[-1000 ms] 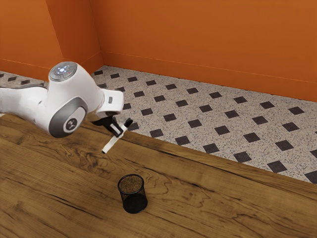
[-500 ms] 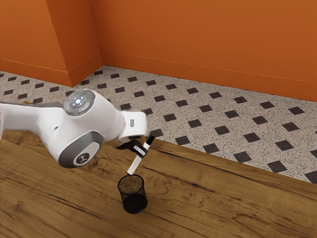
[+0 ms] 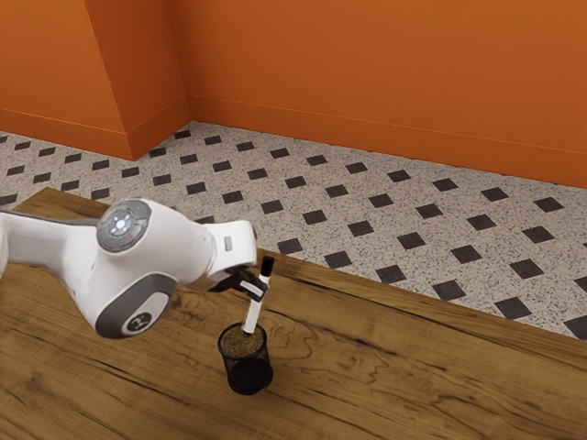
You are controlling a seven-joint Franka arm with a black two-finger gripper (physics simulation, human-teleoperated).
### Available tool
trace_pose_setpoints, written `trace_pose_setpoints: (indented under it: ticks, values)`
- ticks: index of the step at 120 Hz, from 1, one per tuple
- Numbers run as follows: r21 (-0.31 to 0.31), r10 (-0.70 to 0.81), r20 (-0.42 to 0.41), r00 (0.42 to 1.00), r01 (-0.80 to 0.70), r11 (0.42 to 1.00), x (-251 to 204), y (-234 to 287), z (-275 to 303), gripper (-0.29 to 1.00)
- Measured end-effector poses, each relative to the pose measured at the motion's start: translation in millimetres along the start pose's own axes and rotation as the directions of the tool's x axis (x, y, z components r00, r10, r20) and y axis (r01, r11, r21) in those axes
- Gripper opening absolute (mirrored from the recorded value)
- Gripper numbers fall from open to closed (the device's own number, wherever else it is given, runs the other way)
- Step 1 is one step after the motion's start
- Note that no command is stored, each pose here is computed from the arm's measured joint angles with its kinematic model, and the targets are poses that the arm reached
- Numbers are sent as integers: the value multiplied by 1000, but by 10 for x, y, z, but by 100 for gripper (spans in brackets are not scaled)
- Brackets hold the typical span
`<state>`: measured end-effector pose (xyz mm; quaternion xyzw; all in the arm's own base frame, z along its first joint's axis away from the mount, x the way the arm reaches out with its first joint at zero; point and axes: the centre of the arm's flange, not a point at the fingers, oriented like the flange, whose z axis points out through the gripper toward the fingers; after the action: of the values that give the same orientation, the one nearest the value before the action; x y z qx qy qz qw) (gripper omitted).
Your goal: Put the marker into the pen holder.
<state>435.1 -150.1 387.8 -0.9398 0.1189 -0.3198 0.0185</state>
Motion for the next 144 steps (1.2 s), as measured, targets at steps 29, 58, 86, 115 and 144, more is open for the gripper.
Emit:
trace_pose_setpoints:
  ticks: [29,58,86,115,144]
  values:
    - [-7,-10,12,1000,10,1000,-163,135,22,-7]
    - [35,-21,-2,1000,21,999,-58,191,-174,41]
    - [62,-253,-92,963,260,964,1588,-697,-1008,61]
    - [122,-386,160,908,370,921,2515,-1634,-1741,67]
    - [182,-414,358,837,373,910,2372,-1879,-1817,69]
